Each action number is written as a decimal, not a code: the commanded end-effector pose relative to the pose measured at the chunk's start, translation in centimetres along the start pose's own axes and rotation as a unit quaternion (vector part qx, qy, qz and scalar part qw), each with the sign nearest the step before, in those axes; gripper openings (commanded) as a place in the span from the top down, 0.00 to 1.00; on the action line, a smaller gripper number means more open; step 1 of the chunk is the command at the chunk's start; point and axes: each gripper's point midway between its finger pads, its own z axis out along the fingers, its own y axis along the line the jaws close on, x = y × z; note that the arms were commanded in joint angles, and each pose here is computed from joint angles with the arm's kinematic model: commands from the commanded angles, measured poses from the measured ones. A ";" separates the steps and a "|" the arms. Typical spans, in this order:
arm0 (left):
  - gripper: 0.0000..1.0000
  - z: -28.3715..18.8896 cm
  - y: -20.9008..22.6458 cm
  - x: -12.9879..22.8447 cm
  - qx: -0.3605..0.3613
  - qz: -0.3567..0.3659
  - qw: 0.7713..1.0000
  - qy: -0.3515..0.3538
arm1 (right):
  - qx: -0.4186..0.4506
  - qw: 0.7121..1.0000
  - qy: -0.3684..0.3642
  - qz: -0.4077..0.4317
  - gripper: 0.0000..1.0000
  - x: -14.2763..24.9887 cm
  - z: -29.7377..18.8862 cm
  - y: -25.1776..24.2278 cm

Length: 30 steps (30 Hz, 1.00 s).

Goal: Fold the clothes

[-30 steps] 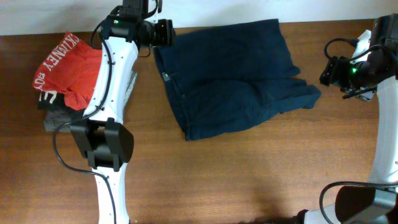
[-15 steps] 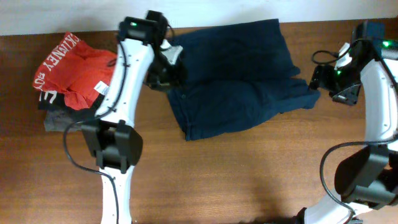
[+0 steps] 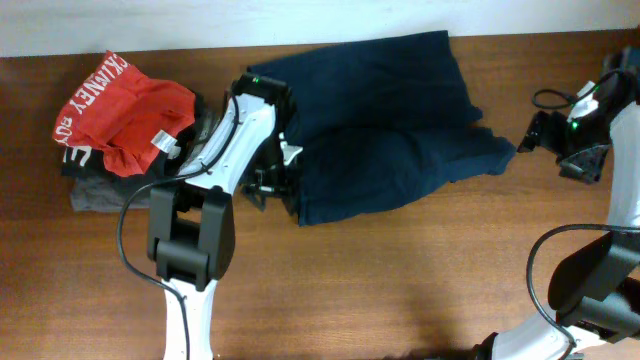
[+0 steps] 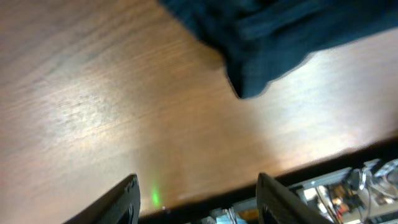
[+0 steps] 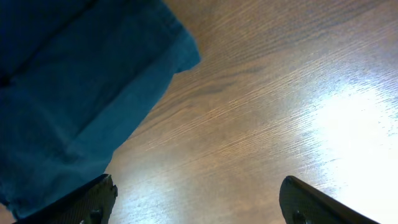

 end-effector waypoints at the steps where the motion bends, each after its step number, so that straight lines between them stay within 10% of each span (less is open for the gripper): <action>1: 0.40 0.3 -2.5 0.0 0.061 0.034 0.997 -0.033 | -0.015 1.000 0.006 -0.003 0.11 0.5 0.9 0.4; 10: 0.45 3.4 -4.7 -2.9 0.101 0.069 0.989 -0.082 | -0.013 1.000 0.020 -0.001 0.11 1.3 2.8 0.0; 14: 0.99 4.4 -4.9 -1.6 0.105 0.065 0.991 -0.054 | -0.013 1.000 0.018 -0.001 0.11 1.2 2.8 0.0; 19: 0.99 0.5 -4.6 0.8 0.109 0.056 0.991 -0.046 | -0.008 1.000 0.012 -0.002 0.11 0.9 2.8 -0.1; 30: 0.99 -13.8 0.0 1.9 0.088 0.037 0.952 -0.289 | -0.076 0.995 0.056 -0.031 0.11 3.8 7.9 2.3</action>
